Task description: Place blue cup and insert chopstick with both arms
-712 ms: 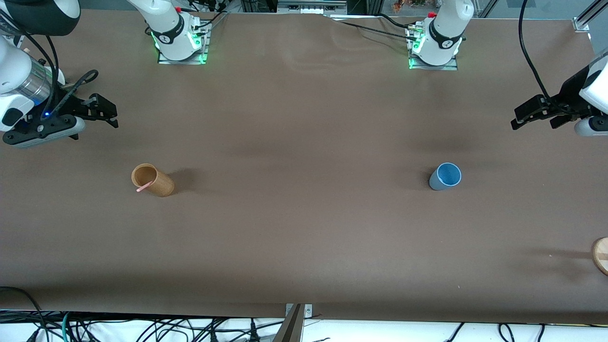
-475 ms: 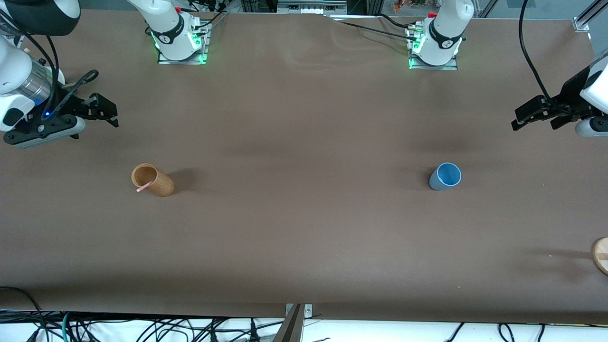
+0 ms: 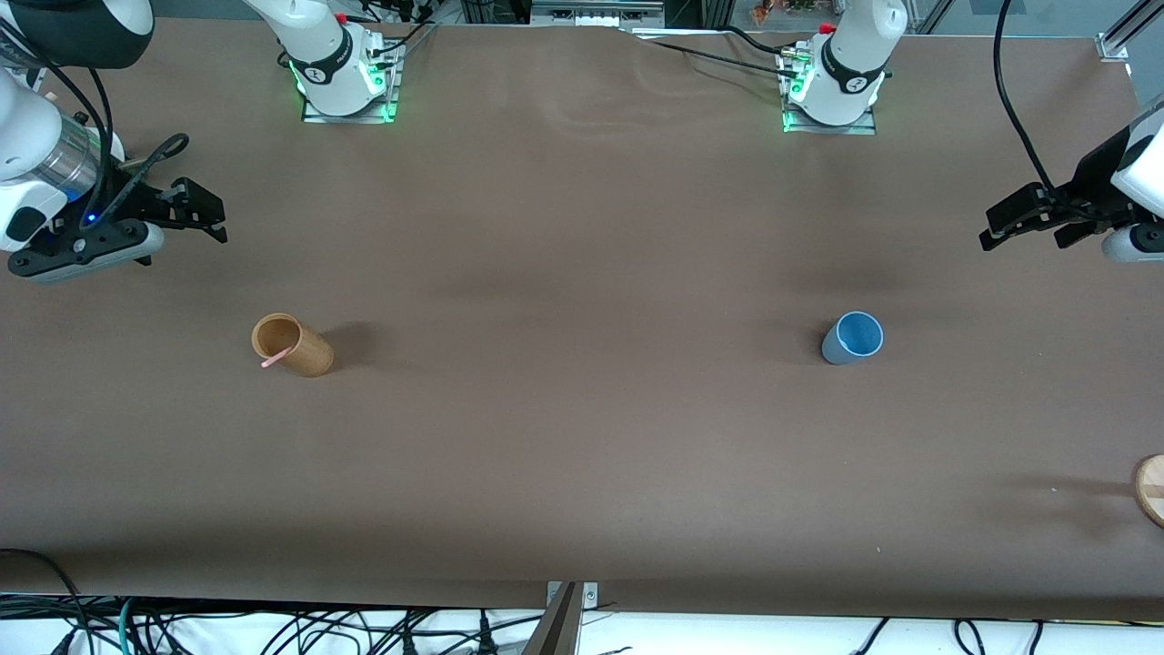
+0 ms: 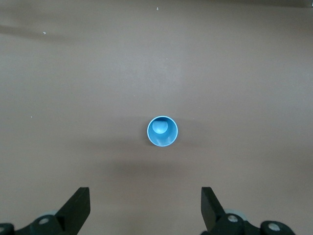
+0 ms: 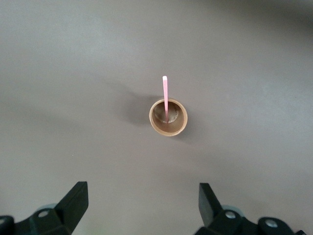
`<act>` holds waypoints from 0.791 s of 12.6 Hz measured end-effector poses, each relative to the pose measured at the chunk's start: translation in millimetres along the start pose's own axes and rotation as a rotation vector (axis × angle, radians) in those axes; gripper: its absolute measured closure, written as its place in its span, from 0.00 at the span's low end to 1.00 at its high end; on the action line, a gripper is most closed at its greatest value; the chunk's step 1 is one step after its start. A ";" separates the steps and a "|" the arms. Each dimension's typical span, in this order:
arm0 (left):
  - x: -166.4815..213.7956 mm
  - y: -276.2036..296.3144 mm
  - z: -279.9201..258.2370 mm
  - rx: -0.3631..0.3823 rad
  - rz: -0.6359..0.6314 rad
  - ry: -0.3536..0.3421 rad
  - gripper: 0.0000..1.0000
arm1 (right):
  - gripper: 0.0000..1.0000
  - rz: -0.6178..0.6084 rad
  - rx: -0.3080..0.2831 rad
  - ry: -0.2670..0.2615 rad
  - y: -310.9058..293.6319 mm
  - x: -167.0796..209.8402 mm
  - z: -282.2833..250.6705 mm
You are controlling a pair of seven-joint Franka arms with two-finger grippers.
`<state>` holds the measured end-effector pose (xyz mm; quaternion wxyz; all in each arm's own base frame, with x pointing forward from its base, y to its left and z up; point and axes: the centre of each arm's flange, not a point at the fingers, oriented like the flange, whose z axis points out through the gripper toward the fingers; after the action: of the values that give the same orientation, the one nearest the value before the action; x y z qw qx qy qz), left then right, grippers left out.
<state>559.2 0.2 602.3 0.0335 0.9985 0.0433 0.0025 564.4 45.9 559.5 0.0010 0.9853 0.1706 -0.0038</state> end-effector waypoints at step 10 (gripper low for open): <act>26.2 31.6 63.4 0.015 0.046 -0.101 0.00 | 0.00 -0.001 0.002 -0.006 0.1 -0.6 0.8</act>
<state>588.5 -33.2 541.2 0.0279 0.9983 0.0188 -0.0474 563.9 45.6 558.7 0.0008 0.9853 0.1709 -0.0070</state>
